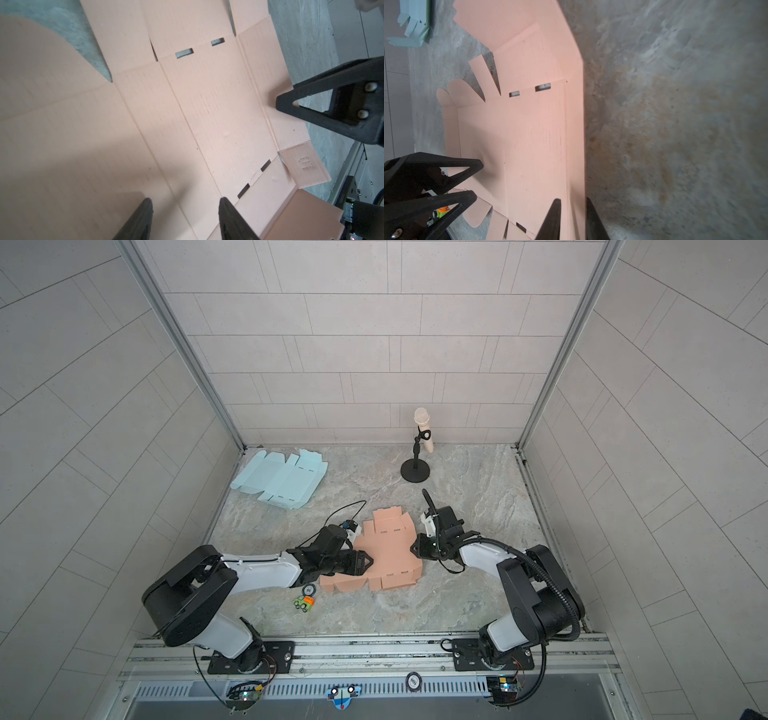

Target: Fold the paper box

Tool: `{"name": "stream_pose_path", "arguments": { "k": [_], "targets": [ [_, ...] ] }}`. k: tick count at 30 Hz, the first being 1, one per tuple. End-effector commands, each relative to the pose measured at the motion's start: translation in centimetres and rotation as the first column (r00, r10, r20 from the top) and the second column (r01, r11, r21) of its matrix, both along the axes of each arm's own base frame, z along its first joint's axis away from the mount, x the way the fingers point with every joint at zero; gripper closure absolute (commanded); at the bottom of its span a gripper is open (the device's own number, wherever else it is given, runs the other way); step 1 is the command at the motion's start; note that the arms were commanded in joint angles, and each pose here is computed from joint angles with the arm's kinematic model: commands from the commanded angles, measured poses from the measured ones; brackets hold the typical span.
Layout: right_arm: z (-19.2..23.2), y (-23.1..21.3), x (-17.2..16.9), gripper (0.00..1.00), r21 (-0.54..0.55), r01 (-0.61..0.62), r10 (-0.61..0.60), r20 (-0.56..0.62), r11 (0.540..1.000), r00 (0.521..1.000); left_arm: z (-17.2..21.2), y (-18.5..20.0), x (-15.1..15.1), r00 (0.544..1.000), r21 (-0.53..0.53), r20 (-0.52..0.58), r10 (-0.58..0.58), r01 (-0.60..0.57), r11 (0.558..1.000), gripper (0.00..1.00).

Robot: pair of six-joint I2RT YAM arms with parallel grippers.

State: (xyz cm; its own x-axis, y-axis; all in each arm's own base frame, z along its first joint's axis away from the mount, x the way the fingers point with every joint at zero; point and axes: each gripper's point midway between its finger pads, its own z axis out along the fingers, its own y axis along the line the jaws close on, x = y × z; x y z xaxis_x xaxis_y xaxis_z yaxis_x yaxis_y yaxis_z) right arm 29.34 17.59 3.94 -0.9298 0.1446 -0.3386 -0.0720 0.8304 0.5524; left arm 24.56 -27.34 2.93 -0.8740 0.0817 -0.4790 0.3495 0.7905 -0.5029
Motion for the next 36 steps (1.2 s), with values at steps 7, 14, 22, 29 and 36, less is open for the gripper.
{"name": "stream_pose_path", "arguments": {
  "k": [7, 14, 22, 29, 36],
  "targets": [
    [0.5, -1.1, -0.5, 0.98, -0.097, 0.003, -0.001, 0.019, 0.995, 1.000, 0.9, 0.1, -0.8, 1.000, -0.041, 0.014, -0.024, 0.024, 0.999, 0.47],
    [2.7, -3.3, -2.5, 1.00, -0.290, -0.022, 0.035, 0.038, 0.957, 0.999, 4.6, -1.0, 0.2, 0.997, -0.097, 0.074, -0.036, 0.043, 0.994, 0.73],
    [3.5, -3.7, -4.4, 1.00, -0.361, -0.042, 0.066, 0.055, 0.932, 0.996, 7.7, -4.6, 3.8, 0.994, -0.143, 0.105, -0.036, 0.051, 0.988, 0.93],
    [3.3, -4.2, -4.8, 1.00, -0.407, -0.030, 0.063, 0.068, 0.913, 0.996, 8.3, -8.5, 7.3, 0.995, -0.190, 0.086, -0.041, 0.057, 0.980, 1.00],
    [3.4, -3.7, -4.7, 1.00, -0.414, -0.042, 0.086, 0.089, 0.909, 0.992, 6.6, -10.4, 9.5, 0.998, -0.187, 0.051, -0.026, 0.035, 0.982, 1.00]
  ]
}}
